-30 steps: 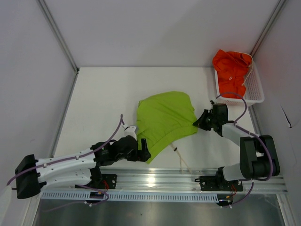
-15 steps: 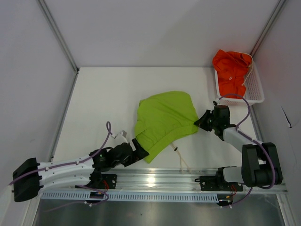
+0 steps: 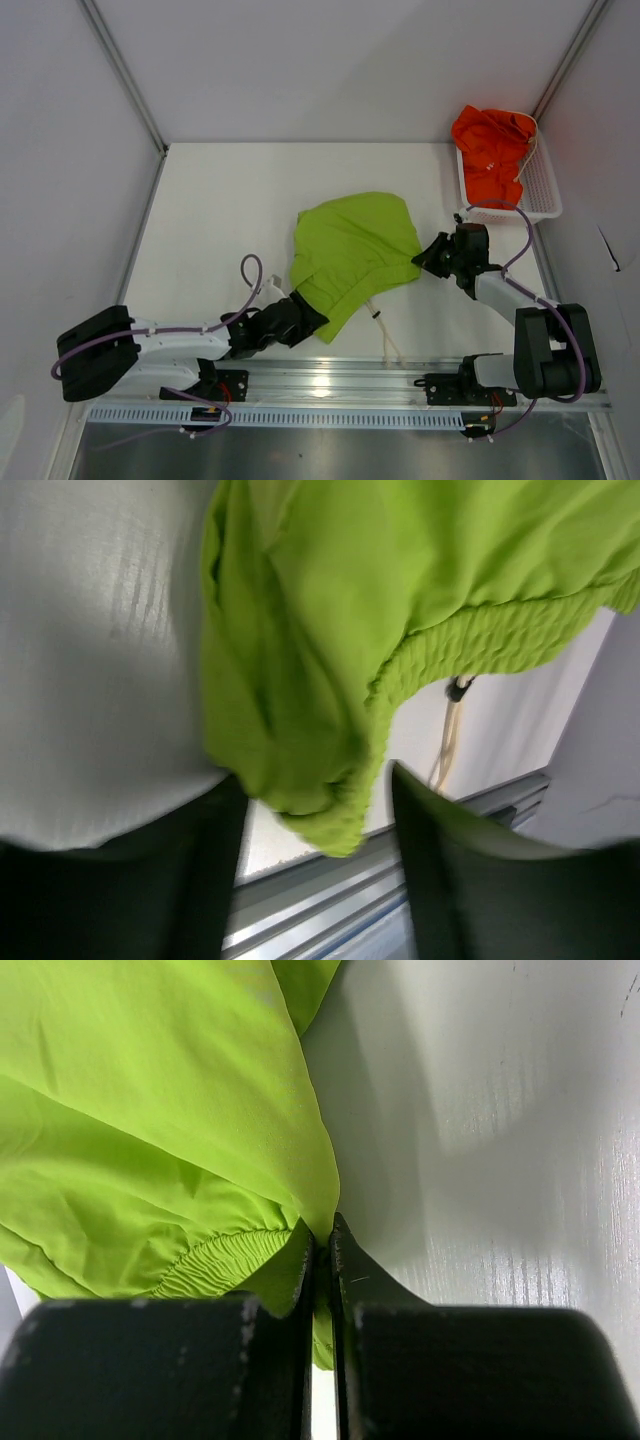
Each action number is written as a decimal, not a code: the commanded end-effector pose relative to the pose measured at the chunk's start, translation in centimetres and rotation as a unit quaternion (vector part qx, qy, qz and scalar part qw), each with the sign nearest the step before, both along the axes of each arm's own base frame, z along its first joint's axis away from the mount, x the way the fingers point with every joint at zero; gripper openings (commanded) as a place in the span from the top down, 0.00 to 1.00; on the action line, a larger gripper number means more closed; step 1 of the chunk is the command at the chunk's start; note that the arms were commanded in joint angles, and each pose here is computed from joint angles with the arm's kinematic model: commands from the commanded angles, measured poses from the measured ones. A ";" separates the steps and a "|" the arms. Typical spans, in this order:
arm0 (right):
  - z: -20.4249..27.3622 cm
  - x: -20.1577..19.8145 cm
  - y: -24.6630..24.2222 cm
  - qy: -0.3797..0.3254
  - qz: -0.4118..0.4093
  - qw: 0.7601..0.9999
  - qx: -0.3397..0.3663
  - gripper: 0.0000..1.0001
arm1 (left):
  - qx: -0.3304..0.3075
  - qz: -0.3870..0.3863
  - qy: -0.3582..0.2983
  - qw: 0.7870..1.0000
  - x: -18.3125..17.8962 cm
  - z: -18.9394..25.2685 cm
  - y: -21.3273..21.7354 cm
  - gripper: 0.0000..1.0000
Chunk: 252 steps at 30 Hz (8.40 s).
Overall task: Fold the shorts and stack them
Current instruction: Flatten the shorts out
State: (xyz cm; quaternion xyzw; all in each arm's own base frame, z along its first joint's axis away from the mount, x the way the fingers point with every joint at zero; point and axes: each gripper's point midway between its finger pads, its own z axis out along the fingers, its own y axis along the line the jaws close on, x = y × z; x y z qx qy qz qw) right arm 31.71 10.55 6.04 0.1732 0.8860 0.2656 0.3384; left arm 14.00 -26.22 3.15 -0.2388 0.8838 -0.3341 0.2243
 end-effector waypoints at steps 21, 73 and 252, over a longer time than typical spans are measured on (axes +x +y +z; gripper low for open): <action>28.3 -6.6 5.3 -0.192 0.138 0.967 0.096 1.00 | 0.097 -0.086 -0.330 0.935 7.4 30.5 5.9 1.00; 51.6 -26.7 6.6 -0.404 0.297 0.812 0.300 1.00 | -0.023 -0.006 -0.622 0.782 -8.2 53.7 17.2 1.00; 7.0 -3.2 3.5 0.025 0.061 0.994 -0.082 0.53 | 0.171 0.086 -0.156 0.969 19.6 11.1 14.3 0.01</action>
